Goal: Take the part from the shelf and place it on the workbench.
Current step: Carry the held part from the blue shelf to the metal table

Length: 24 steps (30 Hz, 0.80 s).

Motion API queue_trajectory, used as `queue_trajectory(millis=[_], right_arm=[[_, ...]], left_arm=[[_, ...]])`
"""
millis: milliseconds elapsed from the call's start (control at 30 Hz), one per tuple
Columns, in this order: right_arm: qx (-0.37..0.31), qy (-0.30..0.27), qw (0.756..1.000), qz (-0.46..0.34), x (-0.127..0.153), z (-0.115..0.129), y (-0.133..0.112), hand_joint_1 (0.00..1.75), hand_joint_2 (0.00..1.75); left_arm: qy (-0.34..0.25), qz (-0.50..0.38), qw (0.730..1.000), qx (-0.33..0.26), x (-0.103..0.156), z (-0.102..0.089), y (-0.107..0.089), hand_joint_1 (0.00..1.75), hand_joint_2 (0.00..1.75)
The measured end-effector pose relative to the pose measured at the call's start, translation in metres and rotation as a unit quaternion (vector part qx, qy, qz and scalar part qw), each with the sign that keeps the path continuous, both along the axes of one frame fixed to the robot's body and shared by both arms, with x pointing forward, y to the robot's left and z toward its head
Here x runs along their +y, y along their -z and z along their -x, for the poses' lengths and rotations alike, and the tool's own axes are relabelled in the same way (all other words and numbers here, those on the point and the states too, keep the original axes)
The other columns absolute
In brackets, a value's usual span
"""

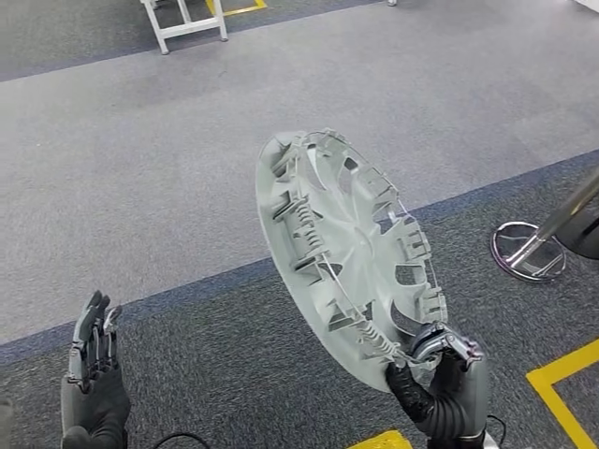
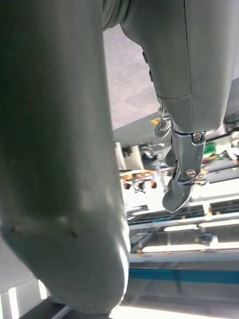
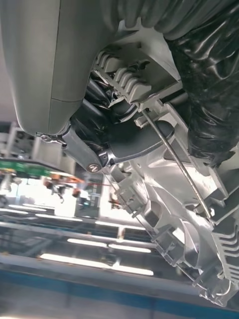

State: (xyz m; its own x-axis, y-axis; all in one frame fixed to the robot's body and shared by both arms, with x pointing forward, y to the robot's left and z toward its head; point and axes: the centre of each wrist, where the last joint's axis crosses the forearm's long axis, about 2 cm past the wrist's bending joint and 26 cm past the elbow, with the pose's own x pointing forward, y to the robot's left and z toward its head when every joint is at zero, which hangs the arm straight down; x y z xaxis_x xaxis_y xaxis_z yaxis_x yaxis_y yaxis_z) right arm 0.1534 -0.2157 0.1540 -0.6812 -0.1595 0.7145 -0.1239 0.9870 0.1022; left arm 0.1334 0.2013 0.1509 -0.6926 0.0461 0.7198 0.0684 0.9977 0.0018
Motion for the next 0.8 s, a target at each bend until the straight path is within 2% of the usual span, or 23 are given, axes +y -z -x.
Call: queue_trajectory(millis=[400,800], right_arm=[[0.000,-0.009,1.000,0.005,0.004,0.001,0.000,1.75,1.75],[0.007,-0.013,1.000,0.009,0.006,0.002,0.002,1.75,1.75]], left_arm=[[-0.020,0.005,1.000,-0.024,0.003,0.000,-0.012,0.00,0.00],[-0.115,-0.043,0.987,-0.104,0.027,0.003,-0.037,0.00,0.00]])
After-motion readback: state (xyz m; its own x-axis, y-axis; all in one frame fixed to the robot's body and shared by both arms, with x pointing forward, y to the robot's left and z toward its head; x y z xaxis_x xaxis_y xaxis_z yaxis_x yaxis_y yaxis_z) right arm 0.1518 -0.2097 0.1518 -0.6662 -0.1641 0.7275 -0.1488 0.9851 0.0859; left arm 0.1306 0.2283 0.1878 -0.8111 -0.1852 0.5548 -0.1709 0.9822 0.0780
